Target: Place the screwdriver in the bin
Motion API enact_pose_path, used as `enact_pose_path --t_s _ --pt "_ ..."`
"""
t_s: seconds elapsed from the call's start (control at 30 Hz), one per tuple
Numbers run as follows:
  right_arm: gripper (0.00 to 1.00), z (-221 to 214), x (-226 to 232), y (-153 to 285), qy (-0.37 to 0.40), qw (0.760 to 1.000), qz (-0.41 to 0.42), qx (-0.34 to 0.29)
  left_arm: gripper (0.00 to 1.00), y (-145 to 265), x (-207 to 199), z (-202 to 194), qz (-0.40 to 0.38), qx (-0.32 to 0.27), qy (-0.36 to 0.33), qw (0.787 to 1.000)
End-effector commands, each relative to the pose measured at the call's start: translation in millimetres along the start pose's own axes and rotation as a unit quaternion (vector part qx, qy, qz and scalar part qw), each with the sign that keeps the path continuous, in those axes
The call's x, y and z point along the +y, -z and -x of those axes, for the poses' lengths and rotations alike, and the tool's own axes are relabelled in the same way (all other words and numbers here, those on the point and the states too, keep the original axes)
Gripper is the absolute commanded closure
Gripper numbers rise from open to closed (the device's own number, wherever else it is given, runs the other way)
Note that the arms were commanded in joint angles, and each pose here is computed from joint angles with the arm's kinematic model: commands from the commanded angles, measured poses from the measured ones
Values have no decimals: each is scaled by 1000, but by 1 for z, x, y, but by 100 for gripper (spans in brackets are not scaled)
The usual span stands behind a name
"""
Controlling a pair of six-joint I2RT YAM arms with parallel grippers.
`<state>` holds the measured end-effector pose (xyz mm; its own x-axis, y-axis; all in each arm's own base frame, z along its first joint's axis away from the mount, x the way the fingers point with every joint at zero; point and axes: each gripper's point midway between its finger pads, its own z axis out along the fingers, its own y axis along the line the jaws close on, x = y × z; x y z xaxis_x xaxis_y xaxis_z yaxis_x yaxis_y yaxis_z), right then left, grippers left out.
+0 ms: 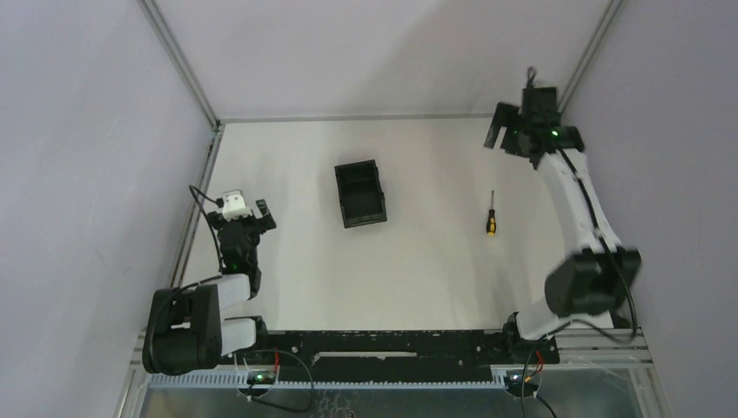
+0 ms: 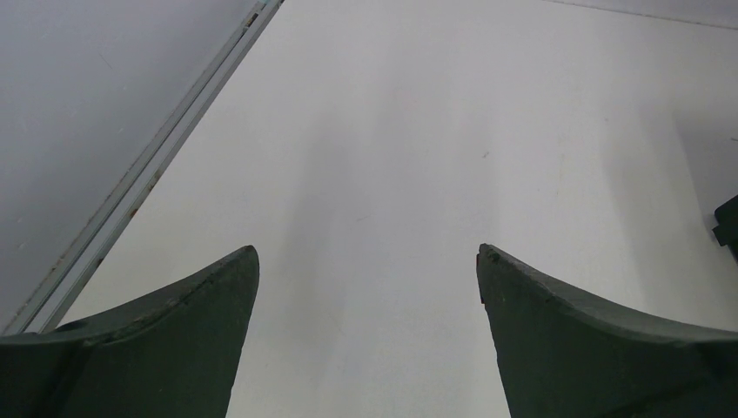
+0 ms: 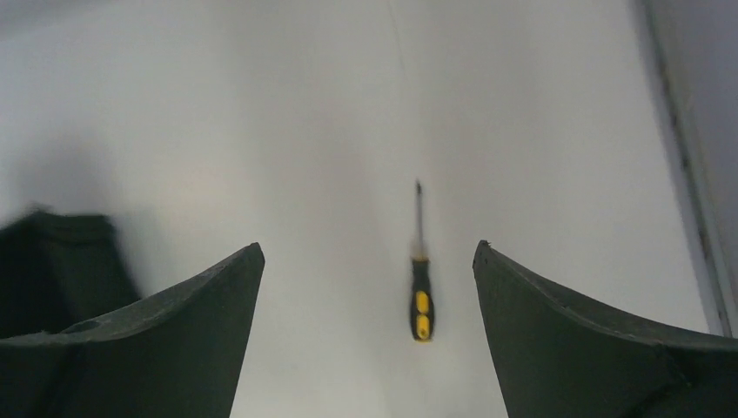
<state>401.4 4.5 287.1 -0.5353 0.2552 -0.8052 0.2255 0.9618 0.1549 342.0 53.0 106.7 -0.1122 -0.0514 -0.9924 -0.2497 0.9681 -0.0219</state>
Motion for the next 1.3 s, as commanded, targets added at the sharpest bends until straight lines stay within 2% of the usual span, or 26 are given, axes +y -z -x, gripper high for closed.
enact_pose_path --t_s 0.0,0.17,0.33,0.43,0.5,0.53,0.6,0.63,0.77,0.93,1.1,1.27 --pt "5 -107 -36 -43 47 969 -69 231 0 -11 -4 34 -2 -46 1 999" --pt "16 -180 -42 -94 47 944 -64 321 0 -11 -4 33 -2 -45 1 999" --pt "29 -228 -50 -116 48 927 -65 365 0 -11 -4 34 -2 -46 1 999" --pt "40 -241 -53 -126 56 924 -65 374 0 -11 -4 33 -3 -45 1 999" --pt "53 -243 -57 -132 68 922 -68 375 0 -11 -4 34 -2 -46 1 999" --pt "62 -243 -59 -134 73 921 -71 376 0 -11 -4 33 -3 -45 1 999" --pt "93 -239 -61 -134 82 920 -75 375 0 -11 -4 33 -2 -45 1 999" --pt "100 -233 -62 -134 86 922 -81 369 0 -11 -4 33 -2 -45 1 999" --pt "100 -191 -58 -117 92 927 -90 352 0 -11 -4 33 -2 -45 1 999" --pt "100 -132 -42 -71 83 933 -85 341 0 -11 -4 33 -3 -45 1 999" --pt "100 -98 -35 -28 84 930 -83 347 0 -11 -4 33 -2 -45 1 999" --pt "100 -82 -23 -15 80 939 -77 326 0 -11 -4 33 -2 -45 1 999"
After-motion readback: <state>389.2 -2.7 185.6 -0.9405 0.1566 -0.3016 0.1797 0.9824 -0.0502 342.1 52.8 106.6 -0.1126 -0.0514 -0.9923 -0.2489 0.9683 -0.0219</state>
